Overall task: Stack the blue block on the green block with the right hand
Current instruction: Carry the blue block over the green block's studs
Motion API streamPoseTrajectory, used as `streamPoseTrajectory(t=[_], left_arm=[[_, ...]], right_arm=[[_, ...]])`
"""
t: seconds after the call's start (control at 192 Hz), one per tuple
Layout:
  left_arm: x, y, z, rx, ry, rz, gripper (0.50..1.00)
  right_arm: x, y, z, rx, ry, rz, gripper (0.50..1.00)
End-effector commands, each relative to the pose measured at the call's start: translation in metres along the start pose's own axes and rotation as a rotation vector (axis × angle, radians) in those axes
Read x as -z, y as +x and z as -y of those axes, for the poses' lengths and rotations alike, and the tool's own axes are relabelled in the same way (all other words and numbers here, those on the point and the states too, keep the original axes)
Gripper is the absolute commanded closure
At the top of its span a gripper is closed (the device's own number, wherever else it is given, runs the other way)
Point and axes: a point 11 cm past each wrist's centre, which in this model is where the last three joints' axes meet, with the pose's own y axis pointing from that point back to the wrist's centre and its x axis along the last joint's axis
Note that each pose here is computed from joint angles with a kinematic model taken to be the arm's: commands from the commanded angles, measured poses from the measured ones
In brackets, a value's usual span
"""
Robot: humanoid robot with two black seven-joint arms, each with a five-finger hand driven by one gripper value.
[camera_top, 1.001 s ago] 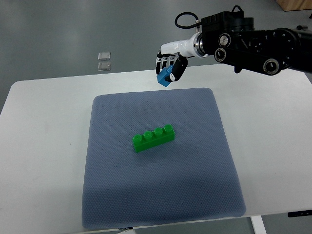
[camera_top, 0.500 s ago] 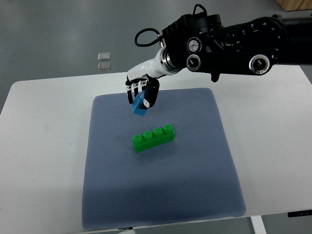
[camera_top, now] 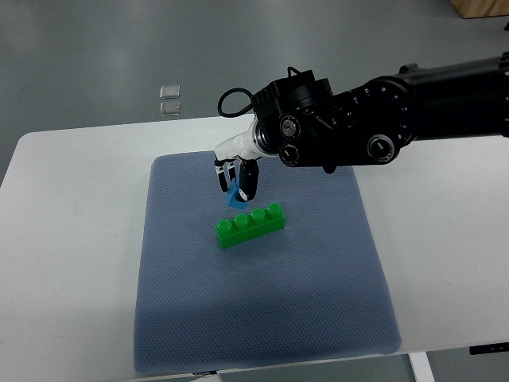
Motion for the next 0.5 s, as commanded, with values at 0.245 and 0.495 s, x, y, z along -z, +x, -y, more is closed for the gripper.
streamPoseTrajectory(t=[0.245, 0.495], left_arm=[[0.0, 0.0, 0.0, 0.0, 0.0, 0.0, 0.5], [0.0, 0.0, 0.0, 0.0, 0.0, 0.002, 0.5]], right_arm=[[-0.017, -0.008, 0.008, -0.014, -0.05, -0.058, 0.865], [-0.021, -0.015, 0.011, 0.001, -0.05, -0.045, 0.863]])
